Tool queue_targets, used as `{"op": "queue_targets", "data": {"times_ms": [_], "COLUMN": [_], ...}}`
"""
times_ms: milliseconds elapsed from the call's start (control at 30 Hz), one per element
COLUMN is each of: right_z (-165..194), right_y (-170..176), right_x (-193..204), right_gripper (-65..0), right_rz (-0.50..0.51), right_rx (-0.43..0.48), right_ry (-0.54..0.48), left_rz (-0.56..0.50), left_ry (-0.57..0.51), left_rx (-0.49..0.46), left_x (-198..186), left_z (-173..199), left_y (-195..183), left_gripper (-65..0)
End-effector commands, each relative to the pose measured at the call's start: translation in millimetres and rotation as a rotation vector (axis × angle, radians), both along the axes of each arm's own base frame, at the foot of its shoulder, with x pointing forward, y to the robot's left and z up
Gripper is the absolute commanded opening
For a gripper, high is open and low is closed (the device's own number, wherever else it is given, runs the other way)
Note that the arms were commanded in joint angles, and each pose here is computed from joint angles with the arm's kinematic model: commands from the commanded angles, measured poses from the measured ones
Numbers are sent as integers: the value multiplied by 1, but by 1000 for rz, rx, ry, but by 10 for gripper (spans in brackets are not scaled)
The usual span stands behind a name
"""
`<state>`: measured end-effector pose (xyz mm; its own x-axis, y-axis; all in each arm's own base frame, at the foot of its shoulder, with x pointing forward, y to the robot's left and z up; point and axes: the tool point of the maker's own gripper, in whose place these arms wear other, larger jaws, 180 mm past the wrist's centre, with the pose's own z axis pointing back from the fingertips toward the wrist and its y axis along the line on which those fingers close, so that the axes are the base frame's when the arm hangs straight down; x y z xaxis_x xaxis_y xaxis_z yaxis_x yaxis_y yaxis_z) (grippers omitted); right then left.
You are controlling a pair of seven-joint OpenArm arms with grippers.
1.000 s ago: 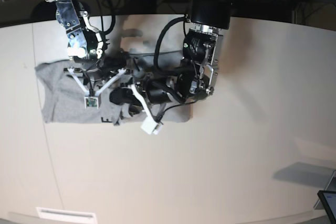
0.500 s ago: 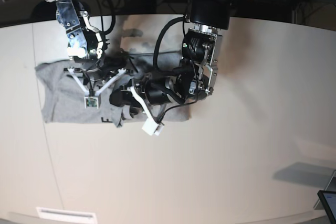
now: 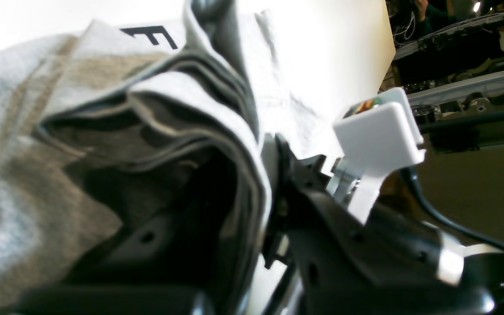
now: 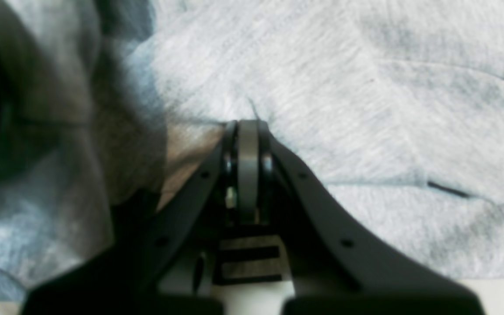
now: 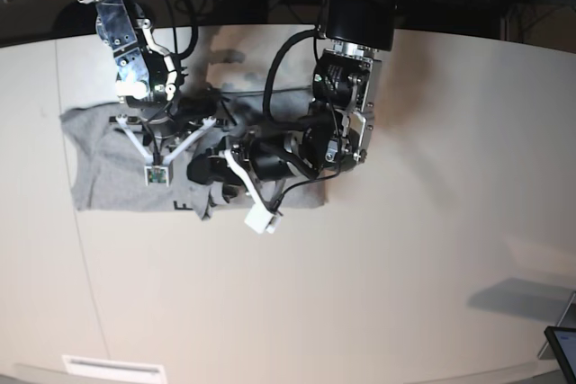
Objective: Fold the T-shirt properly
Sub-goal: 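Lay the folded end down beside the right gripper and release it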
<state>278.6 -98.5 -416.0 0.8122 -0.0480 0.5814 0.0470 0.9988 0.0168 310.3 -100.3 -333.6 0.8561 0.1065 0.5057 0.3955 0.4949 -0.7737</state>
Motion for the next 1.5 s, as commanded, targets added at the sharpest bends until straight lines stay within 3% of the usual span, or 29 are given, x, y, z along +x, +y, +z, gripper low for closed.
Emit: {"op": "queue_targets", "data": {"times_ms": [0,133,267,500,733,800,867,1033,1067,1133,1467], "right_z": [-9,-9,-9,-9,-9,-9,-9,-9,-9,-8,-6], "right_y": [-6,-6,-6,-6,-6,-6,-6,-7,-7,-7,-6], "right_x": [-10,-11,-11,-11,-11,-11,-11,-11,-11,-9,-7], "right_gripper": [-650,-650,-650,-650,-650,-650,-650,-650,-650,-650,-650], "right_rz": [-15,-15,-15,-15,-15,-15,-17,-17,-17,-17,-16], "right_rx": [-5,-5,-5,-7,-7,-7,-7,-10,-10,-10,-7], "right_ry": [60,61,61,61,61,61,61,61,61,56,49], "left_rz": [9,11,9,85,54,38,34,58,61,81,119], "left_ry": [-52,-42,-58,-158,-280,-323,-360,-387,-386,-406,-450], "left_rx": [-76,-154,-204,-249,-217,-162,-35,383,456,548,594], "left_x": [10,10,15,25,15,11,6,-3,-6,-7,0], "left_z": [26,39,54,87,114,115,100,35,23,9,6], "left_y": [-7,-10,-12,10,16,17,24,54,62,74,89], "left_gripper": [-539,-391,-309,-306,-309,-311,-333,-579,-613,-616,-623]}}
